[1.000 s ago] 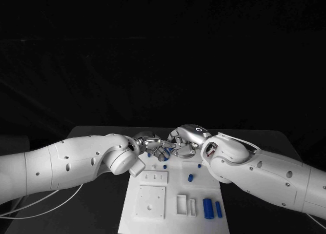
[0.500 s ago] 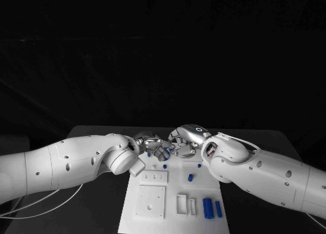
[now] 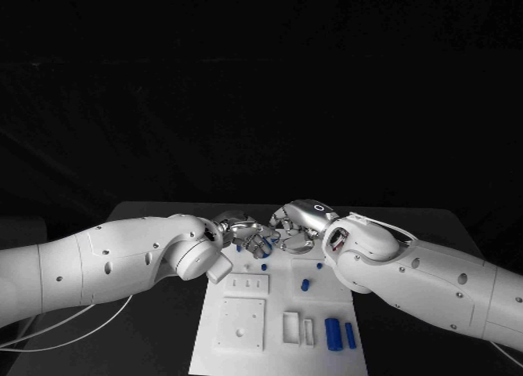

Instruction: Assemble the parts on the task board

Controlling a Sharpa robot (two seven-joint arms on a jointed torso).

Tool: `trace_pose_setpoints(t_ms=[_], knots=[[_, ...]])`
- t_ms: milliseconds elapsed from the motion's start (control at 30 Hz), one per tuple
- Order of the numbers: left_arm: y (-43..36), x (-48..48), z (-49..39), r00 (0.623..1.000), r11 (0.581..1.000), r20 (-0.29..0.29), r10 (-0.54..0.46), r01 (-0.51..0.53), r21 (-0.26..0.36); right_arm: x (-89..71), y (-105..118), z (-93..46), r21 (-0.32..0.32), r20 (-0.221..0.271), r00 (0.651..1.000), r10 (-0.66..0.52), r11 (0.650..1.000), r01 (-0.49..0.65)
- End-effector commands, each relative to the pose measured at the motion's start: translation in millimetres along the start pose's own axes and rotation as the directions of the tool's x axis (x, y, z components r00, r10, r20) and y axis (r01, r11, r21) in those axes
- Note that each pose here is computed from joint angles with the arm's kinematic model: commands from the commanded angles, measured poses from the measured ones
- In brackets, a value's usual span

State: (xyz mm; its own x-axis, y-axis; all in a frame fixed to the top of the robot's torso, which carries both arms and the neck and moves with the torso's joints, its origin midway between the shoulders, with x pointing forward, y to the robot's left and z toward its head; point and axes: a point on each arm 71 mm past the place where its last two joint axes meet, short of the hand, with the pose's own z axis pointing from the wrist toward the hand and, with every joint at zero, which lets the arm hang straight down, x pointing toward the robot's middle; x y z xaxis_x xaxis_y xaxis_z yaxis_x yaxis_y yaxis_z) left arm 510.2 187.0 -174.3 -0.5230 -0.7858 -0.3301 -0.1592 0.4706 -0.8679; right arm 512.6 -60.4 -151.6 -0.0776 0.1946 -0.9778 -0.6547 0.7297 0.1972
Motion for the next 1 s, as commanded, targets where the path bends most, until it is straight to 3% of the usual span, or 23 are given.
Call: trace_pose_setpoints(t_ms=[33,1000], knots=[[-3.1,2.6,-0.2,1.0,1.0,-0.02,0.0,0.0,0.015,2.8,-0.7,-0.4,0.003,-0.021,1.0,-0.012,1.0,0.012],[-3.1,0.4,-0.7,1.0,1.0,0.001,0.015,-0.015,0.022,5.2,0.4,1.5,0.0,-0.04,0.999,0.005,1.0,-0.005]])
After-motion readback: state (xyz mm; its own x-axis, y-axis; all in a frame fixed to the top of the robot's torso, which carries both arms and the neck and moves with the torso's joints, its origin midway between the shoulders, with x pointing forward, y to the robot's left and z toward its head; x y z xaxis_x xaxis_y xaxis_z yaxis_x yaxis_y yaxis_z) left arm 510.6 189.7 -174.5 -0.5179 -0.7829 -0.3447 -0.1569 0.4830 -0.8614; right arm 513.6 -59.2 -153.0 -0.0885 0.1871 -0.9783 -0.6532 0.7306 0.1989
